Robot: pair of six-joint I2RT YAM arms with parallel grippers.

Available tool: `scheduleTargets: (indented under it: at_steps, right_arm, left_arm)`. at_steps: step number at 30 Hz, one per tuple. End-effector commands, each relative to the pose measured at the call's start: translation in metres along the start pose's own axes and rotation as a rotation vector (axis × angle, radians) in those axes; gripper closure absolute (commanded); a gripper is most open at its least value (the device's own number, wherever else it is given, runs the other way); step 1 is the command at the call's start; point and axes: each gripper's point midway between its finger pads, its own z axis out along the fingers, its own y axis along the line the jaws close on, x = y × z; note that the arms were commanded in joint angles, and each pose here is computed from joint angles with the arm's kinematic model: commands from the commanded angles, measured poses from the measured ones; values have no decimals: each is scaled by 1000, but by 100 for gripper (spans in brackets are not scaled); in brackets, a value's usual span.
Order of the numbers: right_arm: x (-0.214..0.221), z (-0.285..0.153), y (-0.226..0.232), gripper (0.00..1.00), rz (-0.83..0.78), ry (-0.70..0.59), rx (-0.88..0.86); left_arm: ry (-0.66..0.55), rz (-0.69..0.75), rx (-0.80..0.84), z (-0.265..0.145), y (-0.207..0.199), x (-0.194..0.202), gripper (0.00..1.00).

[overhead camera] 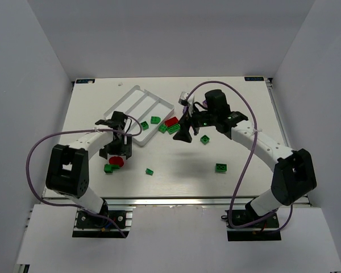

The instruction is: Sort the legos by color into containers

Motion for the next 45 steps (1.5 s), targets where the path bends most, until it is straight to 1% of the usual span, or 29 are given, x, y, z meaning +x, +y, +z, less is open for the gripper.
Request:
scheduleTargets:
  at_steps: [1,9,20,33,35,38,44,45]
  right_arm:
    - [-20,-15,4,11,-16,-49,30]
    - [-17,-20,-1,11,5,-54,47]
    - [-15,-25,-5,10,25,-59,65]
    - [-11,-26,-4,11,40,-61,62]
    - [-10,-26,-4,11,39,-62,61]
    - [-11,-26,-4,11,38,-63,64]
    - [-10,-27,-2,11,43,-64,61]
    - [-10,-27,-2,11,46,-63,62]
  left_arm:
    - [-3,37,20,5,-5,-6,2]
    - [21,42,42,14,-11,-2,2]
    - [58,22,78,14,-18,4,3]
    - [86,-30,56,11,-16,6,4]
    - [86,-32,59,12,-17,7,6]
    - [93,-33,69,12,-19,10,14]
    - [98,-41,63,12,-17,15,18]
    - [97,-45,68,11,-18,14,20]
